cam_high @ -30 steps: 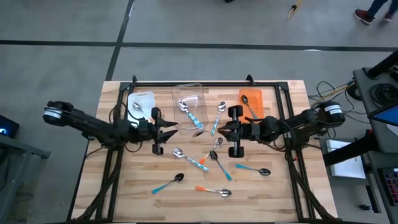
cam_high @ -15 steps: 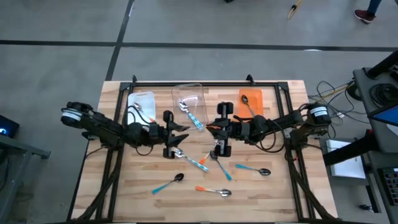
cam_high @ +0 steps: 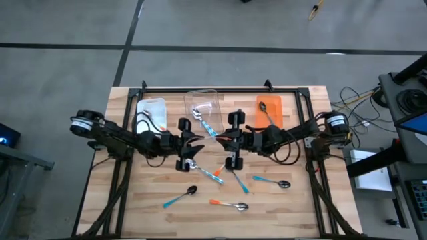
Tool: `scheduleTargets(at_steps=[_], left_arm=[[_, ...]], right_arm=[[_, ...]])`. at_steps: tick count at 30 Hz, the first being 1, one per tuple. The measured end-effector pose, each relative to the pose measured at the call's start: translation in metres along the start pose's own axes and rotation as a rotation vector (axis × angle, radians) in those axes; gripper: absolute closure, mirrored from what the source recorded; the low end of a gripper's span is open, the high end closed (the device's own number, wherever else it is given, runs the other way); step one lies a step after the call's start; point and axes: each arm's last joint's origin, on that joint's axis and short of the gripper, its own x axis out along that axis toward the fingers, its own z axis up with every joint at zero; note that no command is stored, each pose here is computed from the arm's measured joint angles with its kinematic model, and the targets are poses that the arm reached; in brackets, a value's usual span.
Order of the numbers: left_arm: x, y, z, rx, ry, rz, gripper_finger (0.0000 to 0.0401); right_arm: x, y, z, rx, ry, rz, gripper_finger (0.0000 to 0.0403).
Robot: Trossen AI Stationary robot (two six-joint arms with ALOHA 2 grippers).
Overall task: Sort silverware by color (type)
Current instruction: Put the orange spoon into the white bin
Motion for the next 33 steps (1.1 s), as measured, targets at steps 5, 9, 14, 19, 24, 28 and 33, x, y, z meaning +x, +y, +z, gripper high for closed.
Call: scheduleTargets(at_steps=[5,9,14,19,24,28,33], left_arm=[[0.008,0.000,0.006,0.062,-0.034,0.007,0.0289],[0.010,0.000,0.007,0.070,-0.043,0.010,0.0301],[0.008,0.000,0.006,0.071,-0.034,0.020,0.0360],[0.008,0.001,0.006,0.068,-0.025,0.054,0.0384],[0.006,0.001,0.005,0.064,-0.016,0.086,0.0384],[0.006,0.001,0.003,0.052,0.006,0.092,0.0384],[0.003,0.001,-0.001,0.048,0.040,0.127,0.0384]], right_arm=[[-0.001,0.001,-0.002,0.001,0.005,0.001,0.0394],[-0.001,0.001,-0.003,0.001,0.007,0.002,0.0394],[-0.001,0.001,-0.003,0.002,0.009,0.003,0.0394],[-0.001,0.001,-0.004,0.005,0.017,-0.001,0.0394],[-0.001,0.001,-0.008,0.001,0.068,-0.024,0.0383],[-0.003,0.003,-0.018,0.001,0.185,-0.025,0.0359],[-0.002,0.001,-0.014,-0.003,0.215,-0.046,0.0320]])
